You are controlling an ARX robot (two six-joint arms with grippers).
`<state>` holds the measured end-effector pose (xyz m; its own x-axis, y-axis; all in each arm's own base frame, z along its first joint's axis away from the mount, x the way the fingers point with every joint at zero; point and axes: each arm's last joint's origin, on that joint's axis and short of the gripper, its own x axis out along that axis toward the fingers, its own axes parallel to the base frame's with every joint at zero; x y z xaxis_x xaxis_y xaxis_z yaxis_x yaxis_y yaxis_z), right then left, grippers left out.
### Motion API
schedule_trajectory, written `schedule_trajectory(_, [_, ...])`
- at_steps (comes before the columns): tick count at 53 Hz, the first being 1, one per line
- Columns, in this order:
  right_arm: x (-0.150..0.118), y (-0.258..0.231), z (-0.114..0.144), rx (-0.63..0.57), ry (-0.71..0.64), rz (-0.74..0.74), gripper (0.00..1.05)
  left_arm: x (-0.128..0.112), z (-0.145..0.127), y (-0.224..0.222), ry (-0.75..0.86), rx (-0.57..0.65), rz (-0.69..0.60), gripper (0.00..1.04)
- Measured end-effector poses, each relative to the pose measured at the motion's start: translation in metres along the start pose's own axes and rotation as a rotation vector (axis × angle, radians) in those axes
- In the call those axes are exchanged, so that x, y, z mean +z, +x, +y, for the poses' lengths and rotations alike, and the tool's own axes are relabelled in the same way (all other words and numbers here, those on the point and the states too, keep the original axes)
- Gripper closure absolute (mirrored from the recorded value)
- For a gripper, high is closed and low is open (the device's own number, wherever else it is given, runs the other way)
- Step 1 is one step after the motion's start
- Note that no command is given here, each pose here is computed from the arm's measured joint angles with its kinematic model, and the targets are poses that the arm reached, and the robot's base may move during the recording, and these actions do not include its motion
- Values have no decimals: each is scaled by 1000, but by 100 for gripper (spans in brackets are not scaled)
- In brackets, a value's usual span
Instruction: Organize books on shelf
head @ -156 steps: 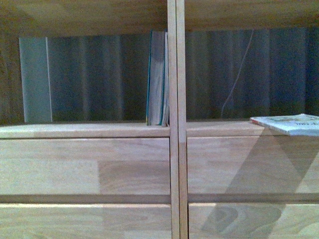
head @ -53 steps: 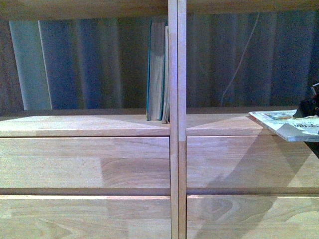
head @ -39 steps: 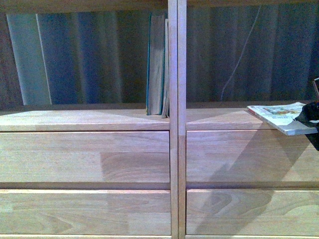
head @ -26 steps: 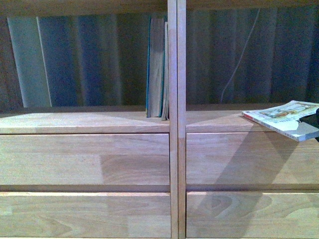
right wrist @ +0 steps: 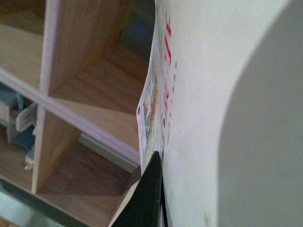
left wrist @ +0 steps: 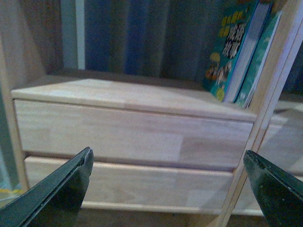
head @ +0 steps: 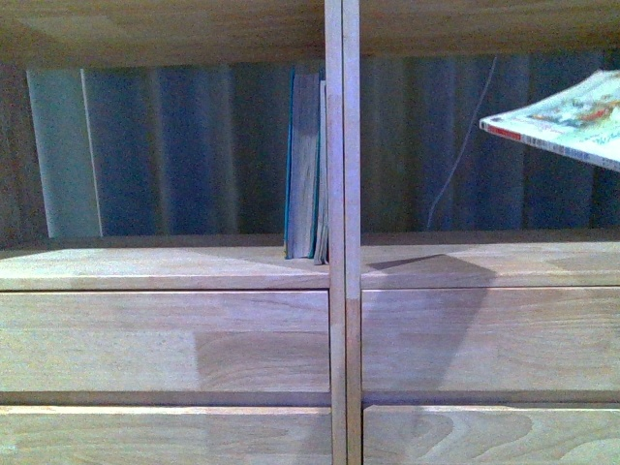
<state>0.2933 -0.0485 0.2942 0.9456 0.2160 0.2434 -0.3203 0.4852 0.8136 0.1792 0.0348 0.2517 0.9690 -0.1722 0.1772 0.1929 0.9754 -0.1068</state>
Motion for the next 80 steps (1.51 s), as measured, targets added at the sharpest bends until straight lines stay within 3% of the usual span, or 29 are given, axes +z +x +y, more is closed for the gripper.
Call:
schedule_trajectory(15, [-8,10,21,87,-91,40,98,20,29,120,-199,-39,83,7])
schedule_trajectory(25, [-17,29,43,160,-134,47,98,24,13,188,-299,-111,101,7])
schedule_trajectory(36, [-47,37,61,272,-119,116,98,7,-23,247,-507,-223,155,7])
schedule_trajectory(44, [-68,40,71,343,-108,166,98,-5,-50,259,-601,-361,176,7])
schedule_trajectory(54, [-95,49,71,450,-71,233,98,-5,-90,252,-610,-677,133,7])
schedule_trajectory(64, [-101,65,69,524,-4,237,98,-3,-102,237,-638,-884,72,7])
schedule_trajectory(80, [-91,84,72,576,30,196,98,-11,-93,226,-675,-934,71,7])
